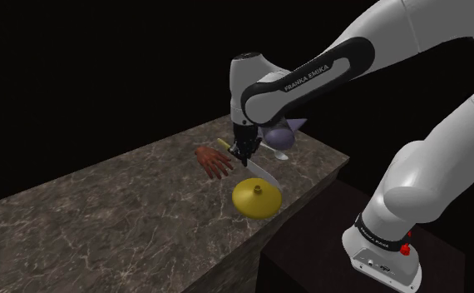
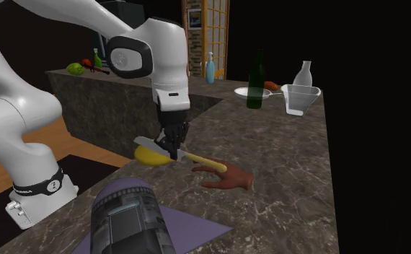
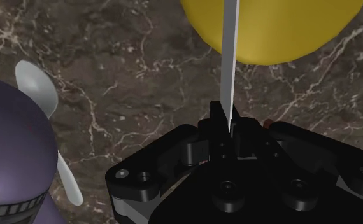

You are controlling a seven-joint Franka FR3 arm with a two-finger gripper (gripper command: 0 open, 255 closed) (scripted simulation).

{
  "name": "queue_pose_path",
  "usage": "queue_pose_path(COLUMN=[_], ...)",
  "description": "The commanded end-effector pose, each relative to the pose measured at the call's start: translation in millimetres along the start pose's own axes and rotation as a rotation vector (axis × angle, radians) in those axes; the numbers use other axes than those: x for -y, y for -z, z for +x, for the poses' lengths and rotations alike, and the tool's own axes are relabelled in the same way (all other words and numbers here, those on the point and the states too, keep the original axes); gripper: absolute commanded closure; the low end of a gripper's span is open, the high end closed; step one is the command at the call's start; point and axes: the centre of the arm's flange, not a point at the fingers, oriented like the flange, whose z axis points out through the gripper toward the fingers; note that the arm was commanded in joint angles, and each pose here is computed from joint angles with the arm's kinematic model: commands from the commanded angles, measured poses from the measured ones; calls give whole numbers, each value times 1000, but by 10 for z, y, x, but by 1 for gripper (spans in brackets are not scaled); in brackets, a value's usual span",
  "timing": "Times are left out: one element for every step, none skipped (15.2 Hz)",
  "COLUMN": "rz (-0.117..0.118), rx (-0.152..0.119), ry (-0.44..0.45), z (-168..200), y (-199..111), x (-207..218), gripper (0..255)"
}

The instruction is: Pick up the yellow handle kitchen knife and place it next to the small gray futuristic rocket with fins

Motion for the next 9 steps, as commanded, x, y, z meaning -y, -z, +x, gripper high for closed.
queue_pose_path(rz=[0, 0, 0, 0, 0, 0, 0, 0, 0], rx=[-1, -1, -1, -1, -1, -1, -1, -1, -1], ry=[0, 0, 0, 0, 0, 0, 0, 0, 0], z=[5, 7, 8, 9, 10, 11, 12, 12, 12], y=[-100, -152, -205, -258, -311, -364, -399, -399, -399], x=[-2, -2, -2, -2, -1, -1, -1, -2, -1], gripper=[255, 255, 255, 255, 255, 255, 255, 255, 255])
